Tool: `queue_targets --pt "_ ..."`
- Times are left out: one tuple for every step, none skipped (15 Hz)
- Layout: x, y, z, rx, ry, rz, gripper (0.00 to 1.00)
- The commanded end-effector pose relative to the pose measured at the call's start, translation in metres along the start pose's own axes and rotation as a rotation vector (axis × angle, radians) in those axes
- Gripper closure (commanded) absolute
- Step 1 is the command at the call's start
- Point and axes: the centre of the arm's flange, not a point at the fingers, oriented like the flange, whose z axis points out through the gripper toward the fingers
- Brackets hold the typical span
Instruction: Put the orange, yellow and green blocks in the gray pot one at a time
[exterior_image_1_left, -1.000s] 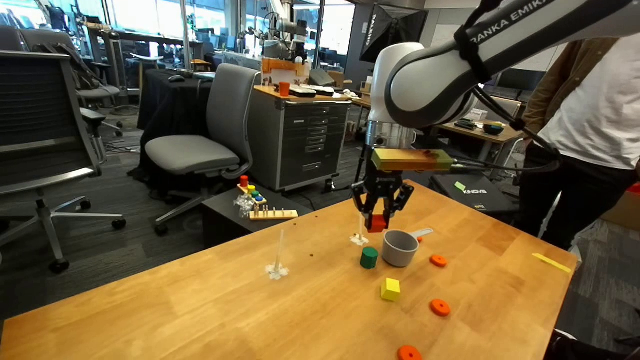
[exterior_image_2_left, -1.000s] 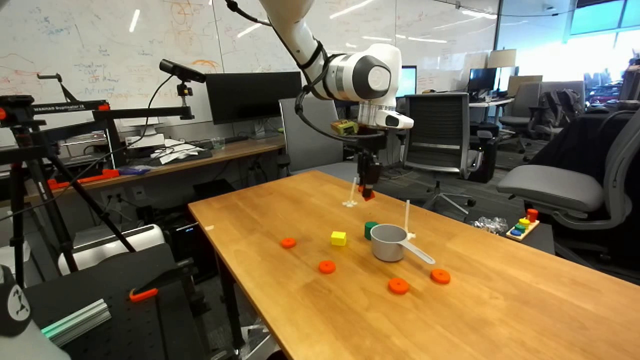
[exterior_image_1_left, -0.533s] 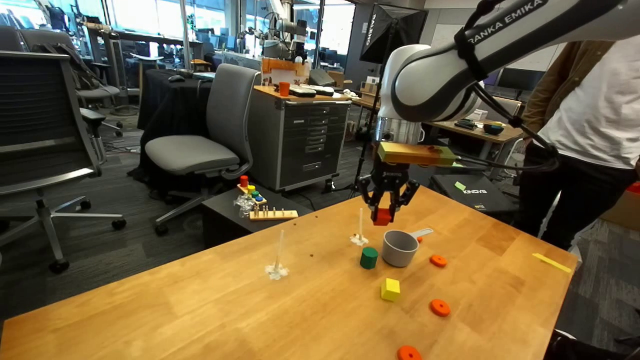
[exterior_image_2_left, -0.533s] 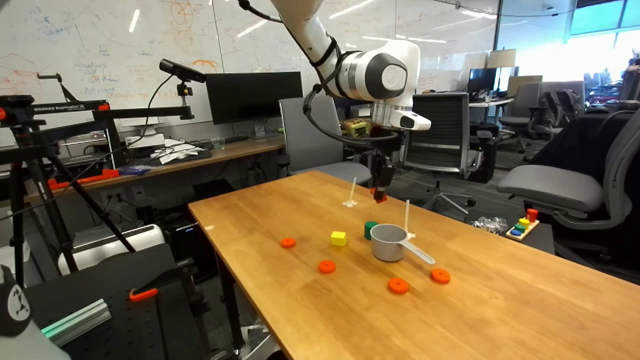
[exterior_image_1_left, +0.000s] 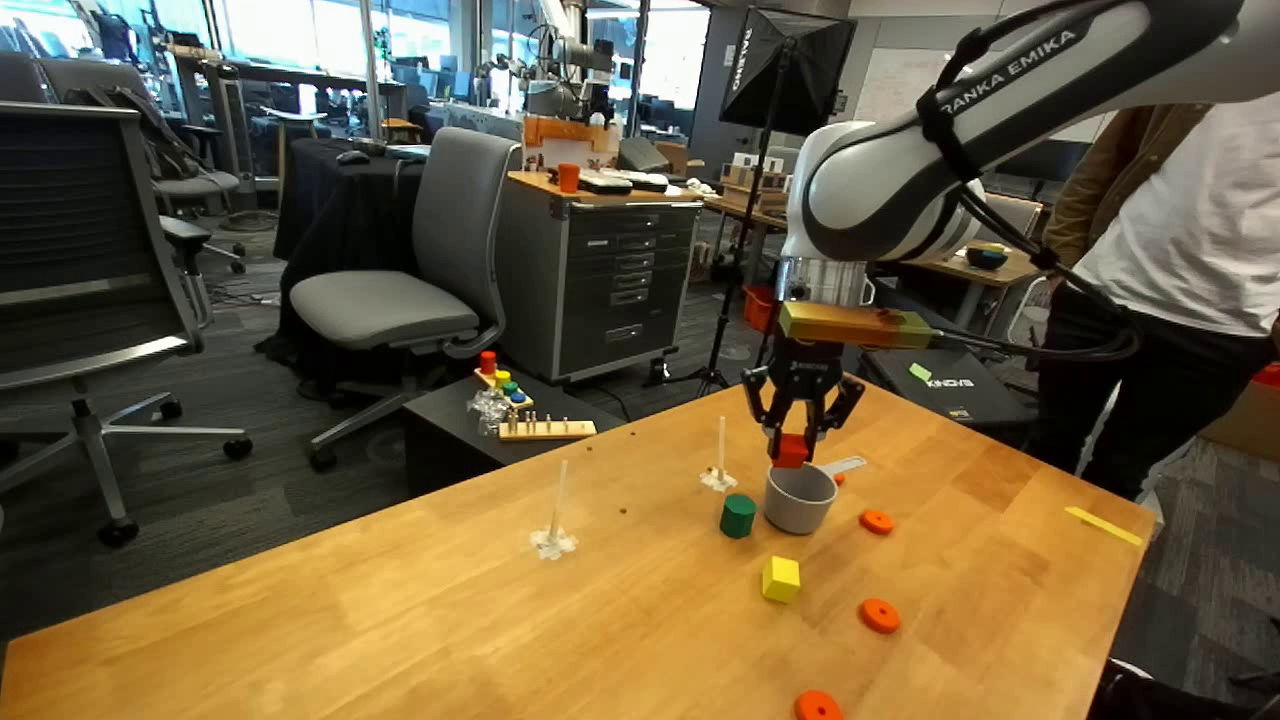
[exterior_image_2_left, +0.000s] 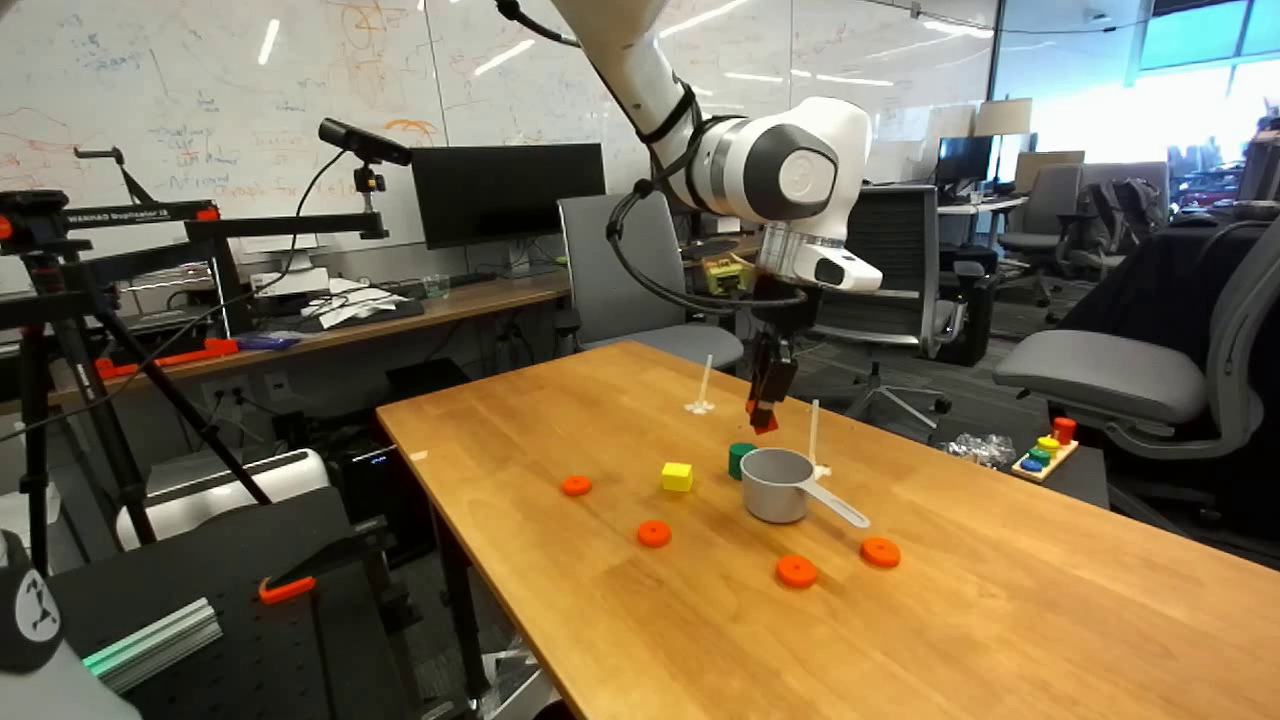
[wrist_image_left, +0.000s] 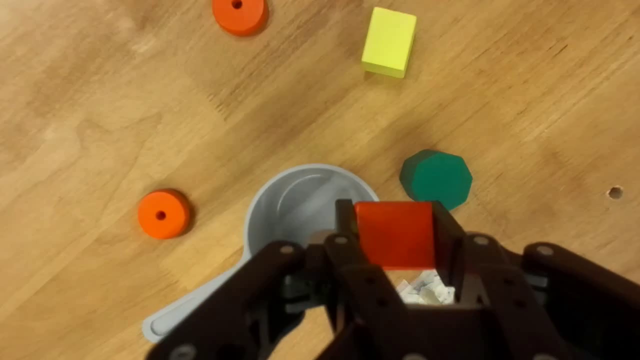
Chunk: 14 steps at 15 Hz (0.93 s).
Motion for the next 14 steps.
queue_targets --pt "-0.007 0.010 0.001 0.001 -0.021 -0.004 0.80" --pt "-0.007 0.012 0.003 0.003 -0.021 0.005 0.84" --pt "-0.008 0.015 0.005 0.000 -0.020 0.009 0.90" --pt "-0.008 0.018 0.006 0.008 -0.029 0.017 0.97" --pt "-0.009 0.022 0.006 0.015 -0.034 0.023 0.99" --pt "-0.009 0.023 0.007 0.025 -0.044 0.039 0.99" --pt "-0.011 0.023 0.006 0.019 -0.048 0.036 0.72" --pt "-0.012 0.023 0.006 0.031 -0.054 0.027 0.73" --pt "-0.016 0.017 0.005 0.028 -0.057 0.006 0.72" --pt "-0.019 0.007 0.006 0.014 -0.064 -0.034 0.66" --pt "-0.025 -0.008 0.006 -0.008 -0.064 -0.082 0.59" --pt "-0.031 -0.022 0.008 -0.019 -0.067 -0.122 0.50" --pt "-0.040 -0.041 0.010 -0.045 -0.078 -0.174 0.43" --pt "-0.050 -0.056 0.012 -0.069 -0.091 -0.223 0.34"
